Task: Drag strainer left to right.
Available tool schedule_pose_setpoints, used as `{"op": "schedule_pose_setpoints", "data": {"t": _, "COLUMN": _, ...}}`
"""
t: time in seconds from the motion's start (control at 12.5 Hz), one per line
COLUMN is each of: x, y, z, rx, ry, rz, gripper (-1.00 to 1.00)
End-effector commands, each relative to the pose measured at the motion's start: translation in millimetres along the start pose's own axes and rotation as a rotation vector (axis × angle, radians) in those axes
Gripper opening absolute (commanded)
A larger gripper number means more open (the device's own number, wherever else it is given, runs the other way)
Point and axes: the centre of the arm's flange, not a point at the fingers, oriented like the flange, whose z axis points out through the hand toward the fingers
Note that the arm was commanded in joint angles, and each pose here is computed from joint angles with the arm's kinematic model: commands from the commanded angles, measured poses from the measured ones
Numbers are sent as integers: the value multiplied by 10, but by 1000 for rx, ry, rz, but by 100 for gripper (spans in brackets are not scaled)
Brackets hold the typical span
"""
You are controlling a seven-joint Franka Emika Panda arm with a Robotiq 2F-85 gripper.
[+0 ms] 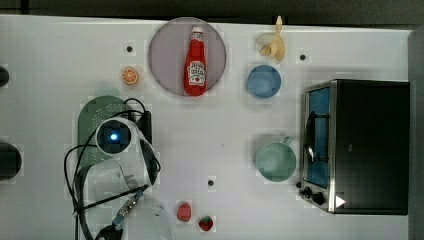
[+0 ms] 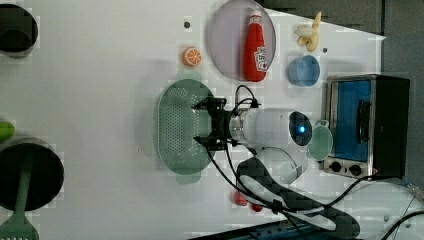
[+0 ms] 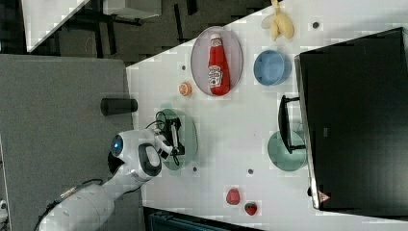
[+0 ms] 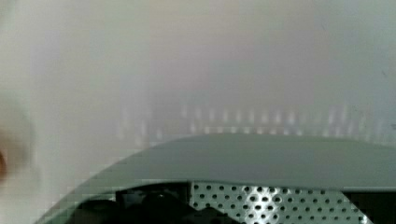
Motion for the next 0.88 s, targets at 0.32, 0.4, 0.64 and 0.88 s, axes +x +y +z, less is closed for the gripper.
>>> {"op": "schedule_pose_setpoints", "data": {"t": 0.32, "x": 768, "y": -126, "z": -141, "rx": -4, "ry": 67, "rz": 59, "gripper": 100}}
{"op": "schedule_pose_setpoints", "data": {"t": 0.4, "x": 872, "y": -118, "z": -162, "rx": -7, "ry": 75, "rz": 51, "gripper": 100}}
{"op": "schedule_pose_setpoints", "data": {"t": 0.64, "x": 1191, "y": -52, "z": -200, "rx": -19, "ry": 99, "rz": 80, "gripper": 100}}
{"op": "schedule_pose_setpoints", "data": {"t": 0.88, "x": 1502, "y": 13, "z": -250, "rx": -27, "ry": 122, "rz": 60, "gripper": 100}}
